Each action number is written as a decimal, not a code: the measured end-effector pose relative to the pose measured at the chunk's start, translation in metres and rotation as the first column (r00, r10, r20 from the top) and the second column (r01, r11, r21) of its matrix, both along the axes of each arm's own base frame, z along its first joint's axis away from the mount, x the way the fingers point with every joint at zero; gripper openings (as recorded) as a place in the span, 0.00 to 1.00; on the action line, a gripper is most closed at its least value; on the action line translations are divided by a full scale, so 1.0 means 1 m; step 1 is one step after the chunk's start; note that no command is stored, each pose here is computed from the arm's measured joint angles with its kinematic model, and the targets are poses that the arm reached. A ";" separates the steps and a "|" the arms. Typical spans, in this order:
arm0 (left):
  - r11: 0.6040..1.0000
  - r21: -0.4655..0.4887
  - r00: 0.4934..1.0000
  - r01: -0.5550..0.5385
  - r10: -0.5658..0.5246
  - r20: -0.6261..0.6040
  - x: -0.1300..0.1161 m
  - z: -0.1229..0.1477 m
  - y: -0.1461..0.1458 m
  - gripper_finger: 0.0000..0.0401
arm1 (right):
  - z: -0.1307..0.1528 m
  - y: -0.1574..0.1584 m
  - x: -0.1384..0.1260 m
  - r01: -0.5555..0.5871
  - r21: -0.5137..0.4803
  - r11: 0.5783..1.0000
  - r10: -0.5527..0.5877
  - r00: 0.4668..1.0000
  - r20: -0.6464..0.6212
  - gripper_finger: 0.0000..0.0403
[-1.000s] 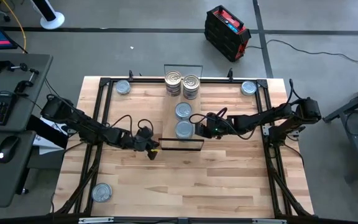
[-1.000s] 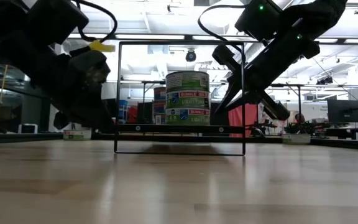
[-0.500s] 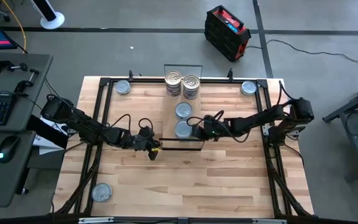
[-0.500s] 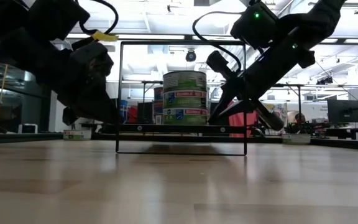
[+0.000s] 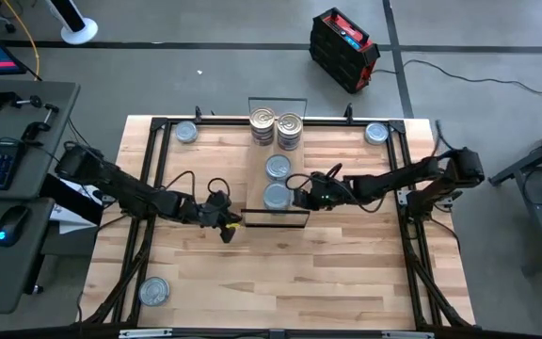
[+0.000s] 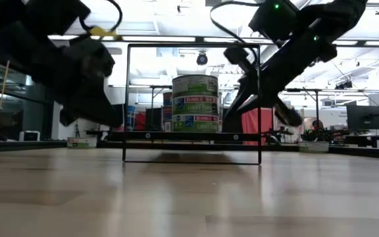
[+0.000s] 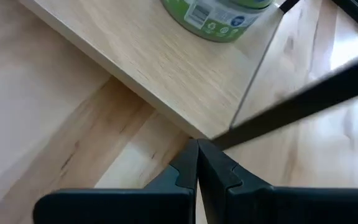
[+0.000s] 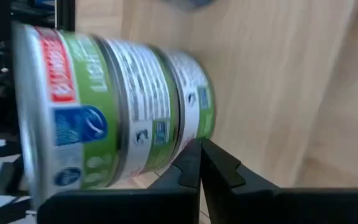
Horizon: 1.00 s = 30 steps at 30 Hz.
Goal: Stack canned seafood by type on shelf
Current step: Adjust the green tuna cans on the shelf, then stack the green tuna can on top of the other green tuna cans on the shelf
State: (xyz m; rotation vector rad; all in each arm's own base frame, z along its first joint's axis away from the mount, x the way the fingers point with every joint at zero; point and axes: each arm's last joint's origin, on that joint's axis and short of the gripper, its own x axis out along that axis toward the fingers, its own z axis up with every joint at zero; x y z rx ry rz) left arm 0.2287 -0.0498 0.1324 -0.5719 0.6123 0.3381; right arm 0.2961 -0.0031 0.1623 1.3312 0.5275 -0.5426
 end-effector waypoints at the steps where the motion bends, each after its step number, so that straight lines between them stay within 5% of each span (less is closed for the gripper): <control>1: 1.000 0.006 1.000 -0.008 0.008 -0.003 -0.003 0.005 0.002 0.00 | 0.004 -0.002 -0.003 -0.003 -0.013 1.000 0.003 1.000 -0.008 0.00; 8: 0.955 0.076 0.956 -0.287 0.280 0.090 -0.043 0.056 0.043 0.00 | 0.036 -0.006 -0.033 0.003 -0.095 0.995 -0.009 0.998 -0.063 0.00; 13: 0.785 0.000 0.778 -0.619 0.613 0.134 -0.063 0.069 0.093 0.00 | 0.058 -0.002 -0.055 0.037 -0.150 0.988 -0.045 0.998 -0.050 0.00; 18: 0.658 0.051 0.655 -0.751 0.753 -0.069 -0.070 0.067 0.151 0.00 | 0.069 0.002 -0.070 0.082 -0.163 0.983 -0.090 0.995 -0.041 0.00; 23: 0.489 0.176 0.449 -0.854 0.864 -0.227 -0.080 0.068 0.208 0.00 | 0.071 0.010 -0.073 0.099 -0.146 0.984 -0.104 0.994 -0.027 0.00; 30: 0.398 0.262 0.307 -0.879 0.893 -0.328 -0.085 0.045 0.242 0.00 | 0.071 0.028 -0.074 0.119 -0.136 0.983 -0.121 0.993 -0.005 0.00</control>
